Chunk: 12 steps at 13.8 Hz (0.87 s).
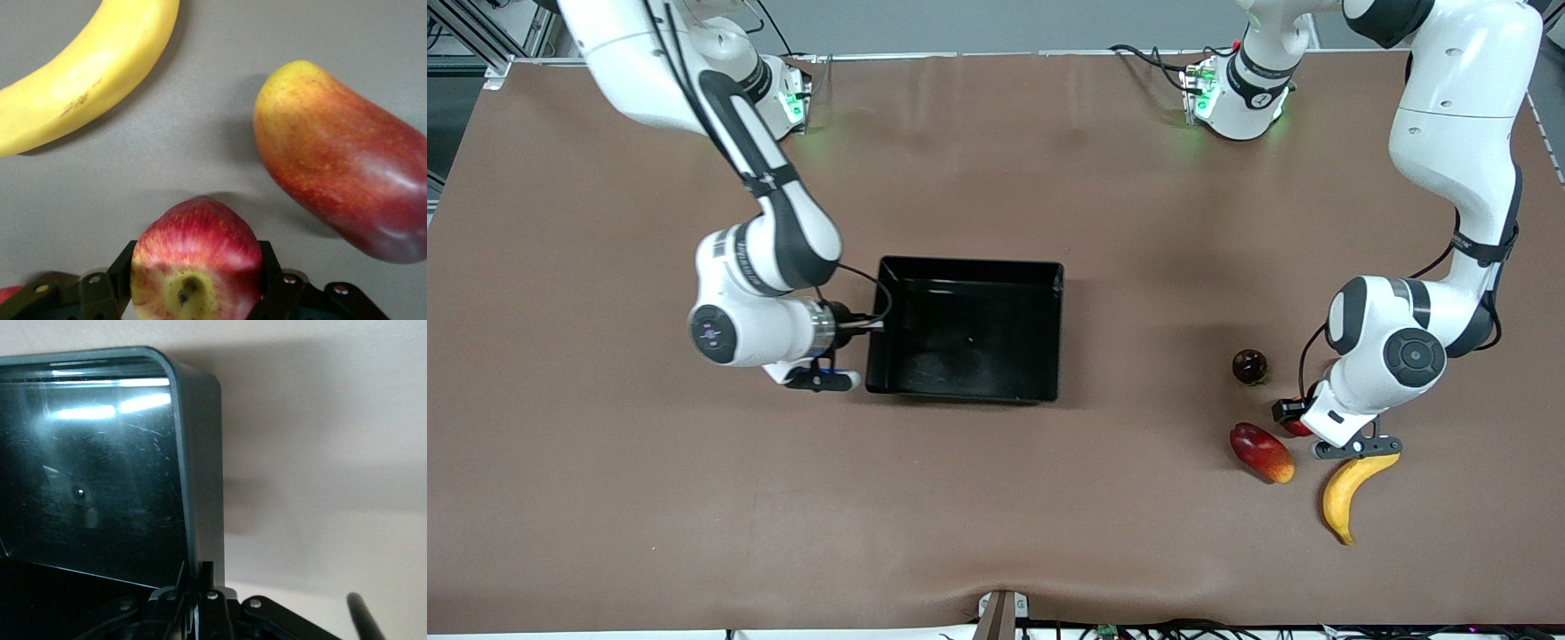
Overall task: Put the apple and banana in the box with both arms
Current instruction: 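Slide the black tray toward the fruit with the right gripper, then carry the apple into the tray with the left gripper while the right gripper withdraws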
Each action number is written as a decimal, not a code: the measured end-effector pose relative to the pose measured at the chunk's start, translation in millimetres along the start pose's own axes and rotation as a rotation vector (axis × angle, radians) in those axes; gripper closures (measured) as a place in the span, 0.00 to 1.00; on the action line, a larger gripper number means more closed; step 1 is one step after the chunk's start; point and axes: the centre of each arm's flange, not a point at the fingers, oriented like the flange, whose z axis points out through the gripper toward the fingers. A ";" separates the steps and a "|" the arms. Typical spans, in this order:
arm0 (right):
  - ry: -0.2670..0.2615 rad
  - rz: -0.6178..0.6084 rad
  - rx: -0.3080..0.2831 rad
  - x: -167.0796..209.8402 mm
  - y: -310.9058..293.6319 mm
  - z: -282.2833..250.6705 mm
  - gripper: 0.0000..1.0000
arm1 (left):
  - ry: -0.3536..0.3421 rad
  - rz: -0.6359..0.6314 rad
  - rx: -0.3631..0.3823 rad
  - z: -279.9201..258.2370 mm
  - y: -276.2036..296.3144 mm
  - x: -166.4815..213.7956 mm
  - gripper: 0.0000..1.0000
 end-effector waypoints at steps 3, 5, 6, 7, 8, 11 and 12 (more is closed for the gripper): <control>0.050 0.012 0.009 -17.9 -48.5 34.4 0.94 | -0.007 0.015 0.006 -35.4 11.8 2.1 0.26; 0.071 0.000 0.008 -24.9 -64.6 46.0 0.94 | 0.000 0.014 0.002 -79.0 28.1 0.0 0.26; 0.071 0.004 0.009 -24.2 -63.8 46.7 0.94 | -0.005 0.005 0.002 -101.8 38.3 -3.9 0.26; 0.074 0.008 0.013 -22.1 -62.0 44.3 0.89 | -0.009 -0.004 0.001 -124.0 51.1 -9.6 0.26; 0.079 0.011 0.015 -19.3 -59.9 40.7 0.78 | -0.012 -0.012 -0.002 -143.4 66.5 -17.2 0.26; 0.056 0.013 0.009 -17.8 -58.1 28.8 0.48 | -0.011 -0.107 -0.034 -176.9 137.9 -52.9 0.26; 0.039 0.012 0.003 -17.5 -56.9 16.2 0.36 | -0.018 -0.152 -0.053 -182.2 173.7 -69.1 0.26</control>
